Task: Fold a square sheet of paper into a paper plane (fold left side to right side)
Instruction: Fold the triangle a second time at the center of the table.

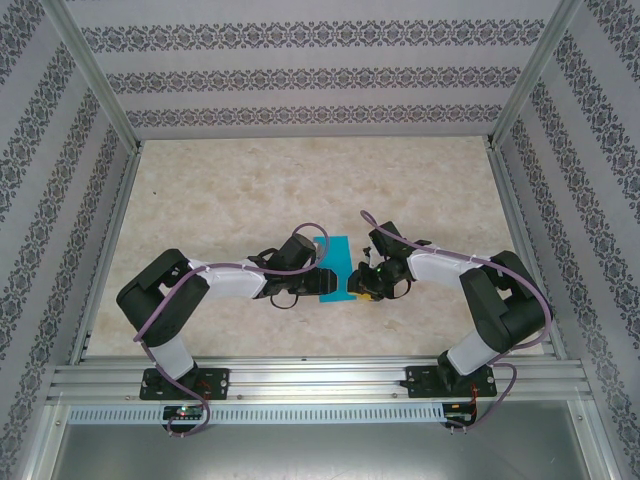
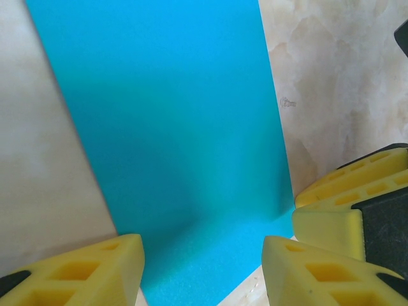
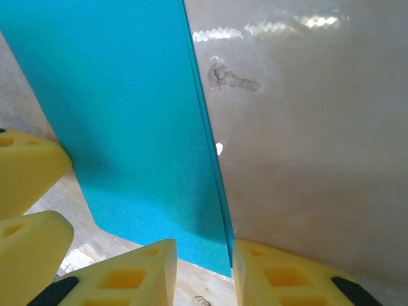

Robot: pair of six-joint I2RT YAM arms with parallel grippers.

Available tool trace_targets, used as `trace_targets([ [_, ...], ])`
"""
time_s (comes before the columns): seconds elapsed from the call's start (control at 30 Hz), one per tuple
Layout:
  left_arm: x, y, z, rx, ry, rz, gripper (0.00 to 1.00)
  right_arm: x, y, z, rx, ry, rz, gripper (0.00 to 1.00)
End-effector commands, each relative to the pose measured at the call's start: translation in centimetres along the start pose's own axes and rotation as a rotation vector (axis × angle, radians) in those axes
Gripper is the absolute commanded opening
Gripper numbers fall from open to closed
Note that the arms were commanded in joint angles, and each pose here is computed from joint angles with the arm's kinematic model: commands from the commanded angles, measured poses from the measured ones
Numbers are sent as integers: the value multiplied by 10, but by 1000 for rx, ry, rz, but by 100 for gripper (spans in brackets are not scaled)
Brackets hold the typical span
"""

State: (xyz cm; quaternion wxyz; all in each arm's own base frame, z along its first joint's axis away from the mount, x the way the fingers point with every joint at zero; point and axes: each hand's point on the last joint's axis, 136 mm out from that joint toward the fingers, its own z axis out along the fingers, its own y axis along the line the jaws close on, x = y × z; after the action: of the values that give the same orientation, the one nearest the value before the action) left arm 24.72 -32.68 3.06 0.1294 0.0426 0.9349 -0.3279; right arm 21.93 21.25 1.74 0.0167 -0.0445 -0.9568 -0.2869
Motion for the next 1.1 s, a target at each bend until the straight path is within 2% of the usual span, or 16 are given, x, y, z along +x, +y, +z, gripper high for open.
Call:
trace_targets([
  [0.0,15,10,7,-39,42,-9,54,-1,11,6,-44,3,-20,30],
  [0.57,16,10,7,-41,46,-9,54,-13,24,0,-93,-38,-41,32],
  [0.67,16,11,7,-43,46,-8,54,-19,26,0,-123,-48,-35,36],
  [1.07,17,12,8,-42,48,-8,54,-48,29,-4,-197,-59,-2,36],
])
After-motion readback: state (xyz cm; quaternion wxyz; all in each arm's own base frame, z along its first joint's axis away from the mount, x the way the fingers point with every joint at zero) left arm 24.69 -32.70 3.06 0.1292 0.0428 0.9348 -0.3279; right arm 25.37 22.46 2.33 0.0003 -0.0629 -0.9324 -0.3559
